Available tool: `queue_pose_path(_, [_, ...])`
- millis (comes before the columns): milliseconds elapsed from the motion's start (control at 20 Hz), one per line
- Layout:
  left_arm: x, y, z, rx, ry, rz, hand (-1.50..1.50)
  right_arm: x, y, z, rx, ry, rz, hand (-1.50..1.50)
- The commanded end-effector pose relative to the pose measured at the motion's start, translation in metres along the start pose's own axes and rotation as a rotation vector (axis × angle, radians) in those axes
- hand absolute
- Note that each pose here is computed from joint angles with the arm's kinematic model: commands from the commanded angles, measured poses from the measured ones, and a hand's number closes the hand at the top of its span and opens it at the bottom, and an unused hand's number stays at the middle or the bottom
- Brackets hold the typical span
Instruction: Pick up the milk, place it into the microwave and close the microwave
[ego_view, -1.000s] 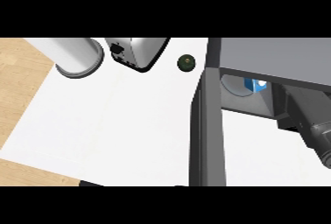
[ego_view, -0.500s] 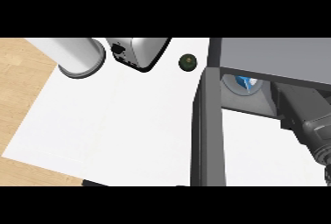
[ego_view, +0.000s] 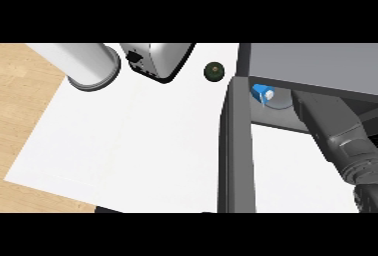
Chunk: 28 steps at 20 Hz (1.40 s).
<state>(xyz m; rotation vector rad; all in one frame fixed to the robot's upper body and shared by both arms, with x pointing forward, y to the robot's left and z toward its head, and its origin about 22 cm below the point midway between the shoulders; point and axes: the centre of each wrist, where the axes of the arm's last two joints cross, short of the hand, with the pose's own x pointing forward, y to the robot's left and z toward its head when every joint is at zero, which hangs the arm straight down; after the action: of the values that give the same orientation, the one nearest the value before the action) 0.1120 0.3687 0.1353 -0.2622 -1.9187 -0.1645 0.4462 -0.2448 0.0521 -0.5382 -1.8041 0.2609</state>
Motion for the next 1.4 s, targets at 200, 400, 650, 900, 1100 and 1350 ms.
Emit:
queue_pose_path(200, [-0.008, -0.001, -0.005, -0.014, 0.034, 0.01, -1.5, 0.054, 0.027, -0.026, 0.004, -0.088, -0.019, -1.5])
queue_pose_path(400, [-0.018, -0.001, -0.003, -0.008, 0.068, 0.028, -1.5, 0.052, 0.033, -0.022, -0.066, -0.093, -0.054, -1.5])
queue_pose_path(650, [-0.028, -0.005, -0.002, -0.011, 0.095, 0.043, -1.5, 0.045, 0.027, -0.021, -0.067, -0.084, -0.029, -1.5])
queue_pose_path(900, [-0.036, -0.019, -0.001, -0.026, 0.074, 0.056, -1.5, 0.028, 0.016, -0.014, 0.0, -0.056, -0.015, -1.5])
queue_pose_path(1100, [-0.054, -0.031, 0.0, -0.082, 0.091, 0.109, -1.5, 0.012, 0.02, -0.001, 0.053, -0.052, -0.103, -1.5])
queue_pose_path(1350, [-0.072, -0.043, 0.001, -0.188, 0.102, 0.157, -1.5, -0.009, 0.008, 0.01, 0.161, -0.052, -0.305, -1.5])
